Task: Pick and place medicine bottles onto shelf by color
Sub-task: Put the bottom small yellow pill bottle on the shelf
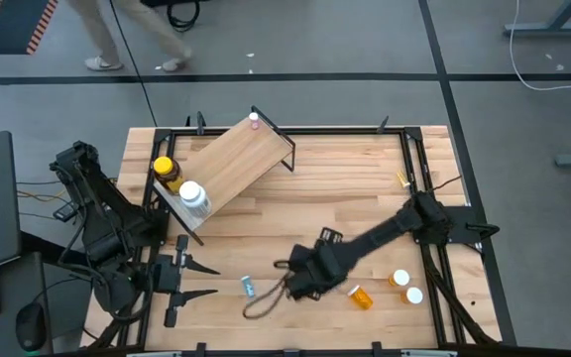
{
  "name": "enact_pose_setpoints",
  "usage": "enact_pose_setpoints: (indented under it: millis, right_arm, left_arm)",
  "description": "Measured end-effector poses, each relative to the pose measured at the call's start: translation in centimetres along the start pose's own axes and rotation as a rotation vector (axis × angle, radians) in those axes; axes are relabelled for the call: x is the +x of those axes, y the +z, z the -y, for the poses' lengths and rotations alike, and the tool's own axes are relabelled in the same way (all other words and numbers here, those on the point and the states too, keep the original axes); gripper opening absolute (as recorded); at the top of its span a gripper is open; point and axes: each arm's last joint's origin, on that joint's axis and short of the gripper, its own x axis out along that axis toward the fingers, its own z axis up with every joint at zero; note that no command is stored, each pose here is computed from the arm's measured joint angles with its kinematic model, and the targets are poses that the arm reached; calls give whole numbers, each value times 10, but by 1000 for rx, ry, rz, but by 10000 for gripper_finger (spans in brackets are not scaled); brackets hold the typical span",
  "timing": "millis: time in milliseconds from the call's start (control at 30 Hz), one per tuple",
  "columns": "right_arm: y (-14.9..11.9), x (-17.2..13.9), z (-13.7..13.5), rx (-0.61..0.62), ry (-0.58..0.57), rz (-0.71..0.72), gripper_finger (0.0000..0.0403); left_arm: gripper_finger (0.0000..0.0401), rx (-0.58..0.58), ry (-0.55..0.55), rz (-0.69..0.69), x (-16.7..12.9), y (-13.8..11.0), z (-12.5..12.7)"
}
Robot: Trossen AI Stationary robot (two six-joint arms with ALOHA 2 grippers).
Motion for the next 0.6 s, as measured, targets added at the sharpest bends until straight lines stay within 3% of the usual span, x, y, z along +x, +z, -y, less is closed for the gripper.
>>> enact_pose_setpoints:
  millis: [267, 600]
  right_arm:
    - [-61, -24, -26, 44, -207, 208, 232]
    - [-106, -10, -31, 98, -255, 242, 232]
  left_arm:
    - [172, -1, -1, 0, 0, 0, 0]
    - [172, -18, -1, 0, 0, 0, 0]
